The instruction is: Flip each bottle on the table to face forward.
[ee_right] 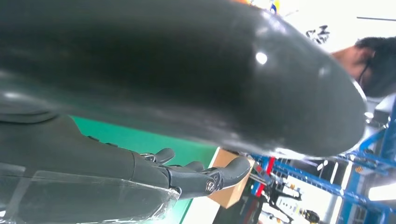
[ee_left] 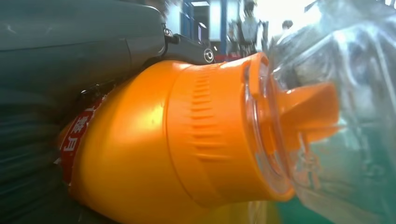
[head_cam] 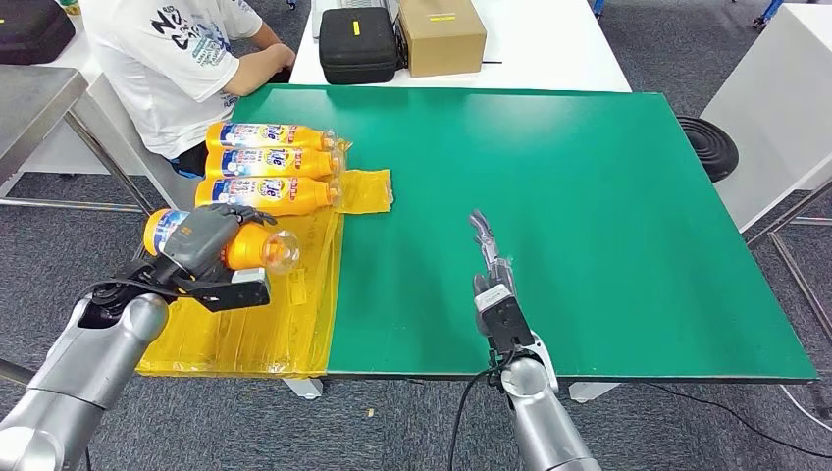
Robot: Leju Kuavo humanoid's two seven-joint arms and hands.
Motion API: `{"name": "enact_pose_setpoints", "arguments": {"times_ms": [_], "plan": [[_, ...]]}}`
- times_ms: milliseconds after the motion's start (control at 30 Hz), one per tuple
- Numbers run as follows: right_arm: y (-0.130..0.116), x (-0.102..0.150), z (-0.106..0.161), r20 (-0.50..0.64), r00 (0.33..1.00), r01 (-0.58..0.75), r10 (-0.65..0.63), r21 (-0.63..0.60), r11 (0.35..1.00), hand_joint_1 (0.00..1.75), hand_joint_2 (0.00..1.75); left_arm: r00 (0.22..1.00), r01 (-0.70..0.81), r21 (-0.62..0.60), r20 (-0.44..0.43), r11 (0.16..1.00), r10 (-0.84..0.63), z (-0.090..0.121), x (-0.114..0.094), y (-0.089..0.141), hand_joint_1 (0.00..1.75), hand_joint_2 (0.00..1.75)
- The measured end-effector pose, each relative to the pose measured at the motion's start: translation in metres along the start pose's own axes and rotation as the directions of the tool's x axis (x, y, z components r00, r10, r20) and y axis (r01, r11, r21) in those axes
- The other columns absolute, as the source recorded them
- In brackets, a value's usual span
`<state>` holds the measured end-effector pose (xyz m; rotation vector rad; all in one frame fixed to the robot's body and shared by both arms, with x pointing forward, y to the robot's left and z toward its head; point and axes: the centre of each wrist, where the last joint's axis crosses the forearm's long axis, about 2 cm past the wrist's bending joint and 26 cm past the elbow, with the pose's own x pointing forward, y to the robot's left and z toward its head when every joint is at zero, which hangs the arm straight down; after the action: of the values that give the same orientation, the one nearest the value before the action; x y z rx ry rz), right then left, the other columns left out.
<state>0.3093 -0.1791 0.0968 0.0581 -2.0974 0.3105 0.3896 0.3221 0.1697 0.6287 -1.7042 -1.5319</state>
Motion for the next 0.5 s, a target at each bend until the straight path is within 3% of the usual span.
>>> {"name": "enact_pose_setpoints", "arguments": {"times_ms": [233,500], "plan": [[-0.008,0.001,-0.001,0.008,1.0,-0.002,0.002,-0.038,0.999,0.0,0.0,0.999,0.035,-0.16,-0.014,0.986,-0.037,0.011,-0.008,-0.026,1.75,1.75],[-0.012,0.005,0.003,0.014,1.0,-0.005,0.006,-0.062,0.998,0.0,0.0,0.982,0.127,-0.248,-0.103,0.96,-0.157,0.013,0.002,-0.066,1.75,1.75]]}}
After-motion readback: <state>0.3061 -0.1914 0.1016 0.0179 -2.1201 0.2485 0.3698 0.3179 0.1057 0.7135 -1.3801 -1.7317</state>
